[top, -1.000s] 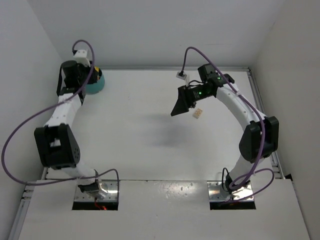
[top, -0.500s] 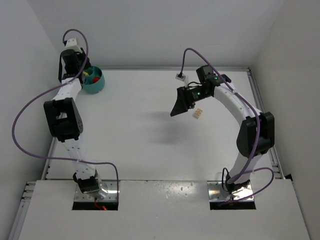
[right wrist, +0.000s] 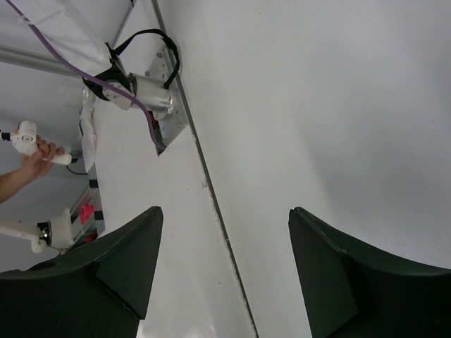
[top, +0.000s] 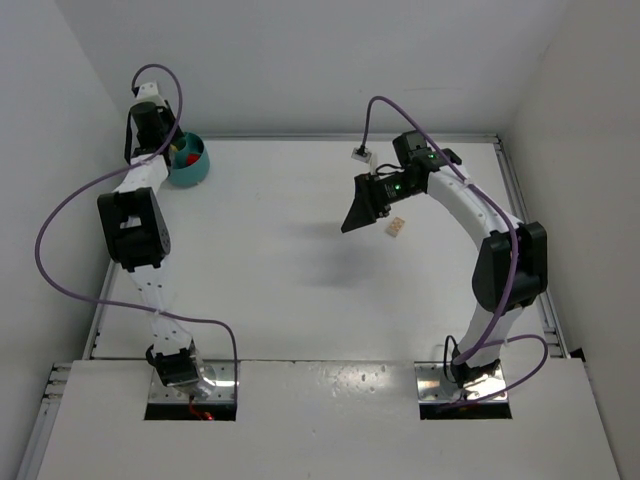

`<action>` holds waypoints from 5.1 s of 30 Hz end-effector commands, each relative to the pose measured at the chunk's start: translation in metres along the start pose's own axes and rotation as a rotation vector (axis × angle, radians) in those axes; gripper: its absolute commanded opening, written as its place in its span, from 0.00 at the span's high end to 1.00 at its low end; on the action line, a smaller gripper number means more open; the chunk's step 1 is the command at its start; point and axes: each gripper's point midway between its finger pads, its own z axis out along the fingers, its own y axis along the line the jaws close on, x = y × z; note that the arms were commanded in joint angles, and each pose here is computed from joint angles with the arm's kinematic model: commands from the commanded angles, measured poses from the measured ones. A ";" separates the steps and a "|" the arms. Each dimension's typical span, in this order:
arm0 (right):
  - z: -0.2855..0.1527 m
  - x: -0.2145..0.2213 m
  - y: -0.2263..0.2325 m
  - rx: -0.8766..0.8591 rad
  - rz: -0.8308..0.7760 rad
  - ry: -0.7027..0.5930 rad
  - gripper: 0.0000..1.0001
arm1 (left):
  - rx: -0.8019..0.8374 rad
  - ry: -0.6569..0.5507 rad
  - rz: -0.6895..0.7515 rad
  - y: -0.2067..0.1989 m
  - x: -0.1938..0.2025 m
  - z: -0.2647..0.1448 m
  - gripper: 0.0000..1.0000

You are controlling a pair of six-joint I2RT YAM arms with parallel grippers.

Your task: Sort the legos into containers by color

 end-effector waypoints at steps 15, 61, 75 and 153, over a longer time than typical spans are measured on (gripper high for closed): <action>0.001 -0.003 -0.001 -0.028 -0.008 -0.008 0.27 | -0.037 -0.012 0.032 0.011 0.003 0.001 0.93; -0.085 0.037 -0.153 0.921 0.115 0.070 0.23 | 0.563 -0.072 0.268 -0.119 -0.090 -0.268 0.34; -0.078 0.075 -0.207 1.186 0.592 -0.064 0.27 | 0.479 -0.129 0.191 -0.108 -0.081 -0.327 0.32; 0.021 0.042 -0.033 0.052 -0.252 -0.008 1.00 | 1.003 0.547 -0.349 -0.211 0.111 -0.401 0.36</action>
